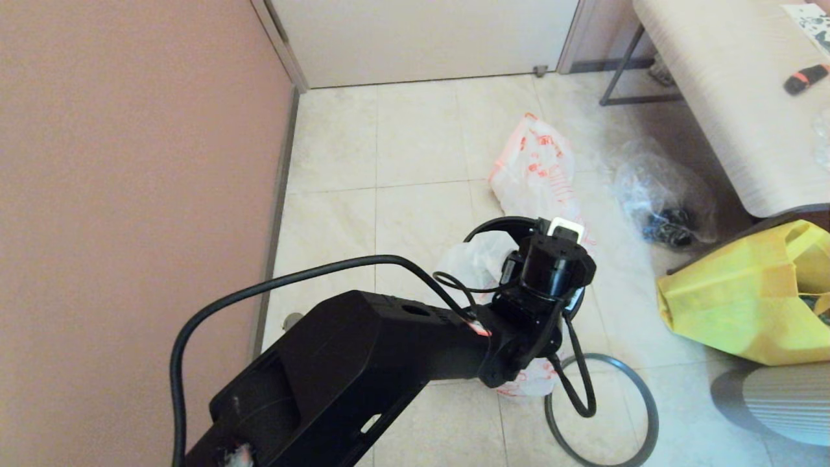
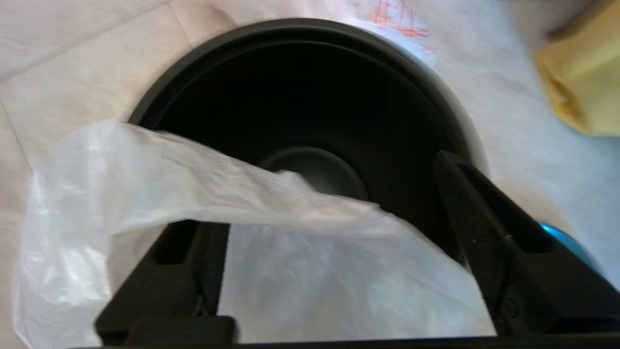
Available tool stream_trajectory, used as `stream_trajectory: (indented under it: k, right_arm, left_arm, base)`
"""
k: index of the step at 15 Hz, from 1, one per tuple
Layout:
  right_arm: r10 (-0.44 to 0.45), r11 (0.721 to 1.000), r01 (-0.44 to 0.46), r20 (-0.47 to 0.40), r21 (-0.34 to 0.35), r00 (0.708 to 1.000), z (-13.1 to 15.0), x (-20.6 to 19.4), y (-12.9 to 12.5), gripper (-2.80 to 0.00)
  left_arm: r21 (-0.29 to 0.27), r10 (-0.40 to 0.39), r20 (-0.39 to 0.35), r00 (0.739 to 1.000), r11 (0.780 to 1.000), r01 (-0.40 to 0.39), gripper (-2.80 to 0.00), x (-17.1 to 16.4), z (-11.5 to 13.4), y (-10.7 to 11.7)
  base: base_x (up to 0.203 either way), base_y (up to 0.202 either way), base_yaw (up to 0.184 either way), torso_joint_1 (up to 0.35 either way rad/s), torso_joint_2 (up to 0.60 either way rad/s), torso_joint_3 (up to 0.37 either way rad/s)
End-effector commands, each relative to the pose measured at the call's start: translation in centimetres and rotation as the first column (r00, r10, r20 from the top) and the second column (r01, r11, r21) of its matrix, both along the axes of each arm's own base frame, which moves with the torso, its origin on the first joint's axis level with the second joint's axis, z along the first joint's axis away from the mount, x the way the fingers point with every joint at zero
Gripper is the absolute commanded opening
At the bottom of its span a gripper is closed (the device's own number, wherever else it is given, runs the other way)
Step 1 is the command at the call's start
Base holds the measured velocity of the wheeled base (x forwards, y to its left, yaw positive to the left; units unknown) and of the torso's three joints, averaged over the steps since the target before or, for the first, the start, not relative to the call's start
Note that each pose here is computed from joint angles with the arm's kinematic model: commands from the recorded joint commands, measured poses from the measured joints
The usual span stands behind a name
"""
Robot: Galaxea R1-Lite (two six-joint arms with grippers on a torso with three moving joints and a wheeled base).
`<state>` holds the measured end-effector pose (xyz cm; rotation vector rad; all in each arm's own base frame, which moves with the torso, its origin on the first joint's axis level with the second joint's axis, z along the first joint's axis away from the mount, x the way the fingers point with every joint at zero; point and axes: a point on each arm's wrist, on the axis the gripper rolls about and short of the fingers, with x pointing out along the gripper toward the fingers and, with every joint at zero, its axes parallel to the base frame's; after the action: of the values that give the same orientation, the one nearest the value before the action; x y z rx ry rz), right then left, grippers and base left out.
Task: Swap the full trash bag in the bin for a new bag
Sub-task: Put the new garbage bag on the trash can
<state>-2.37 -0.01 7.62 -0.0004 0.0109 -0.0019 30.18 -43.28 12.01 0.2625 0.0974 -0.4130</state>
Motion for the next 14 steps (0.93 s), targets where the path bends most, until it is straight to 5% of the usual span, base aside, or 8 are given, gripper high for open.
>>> stream_trajectory:
  k: [1,4,13,14]
  right_arm:
    - [0.001,1.000,-0.001,-0.001,-0.001,1.000,0.0,0.0,0.0,-2.80]
    - [0.002,1.000,-0.002,-0.001,0.000,1.000,0.0,0.0,0.0,-2.80]
    - [0.001,1.000,-0.001,-0.001,-0.001,1.000,0.0,0.0,0.0,-2.80]
    - [0.000,1.000,0.000,-0.001,0.000,1.000,0.0,0.0,0.0,-2.80]
  left_arm:
    - [0.016,-0.002,-0.043,0.999,1.000,0.003,0.00,-0.8,1.1,0.3]
    - [0.024,-0.036,-0.178,0.983,0.999,0.041,0.00,-1.5,1.9,0.9]
    - [-0.098,-0.106,-0.319,0.942,0.992,0.078,0.00,-4.2,7.4,3.7]
    - [-0.101,-0.107,-0.335,0.936,0.992,0.077,-2.72,-5.2,8.2,4.5]
  base:
    - [0.000,0.000,0.000,0.000,0.00,0.000]
    - [0.000,0.000,0.000,0.000,0.00,0.000]
    - [0.000,0.000,0.000,0.000,0.00,0.000]
    - [0.000,0.000,0.000,0.000,0.00,0.000]
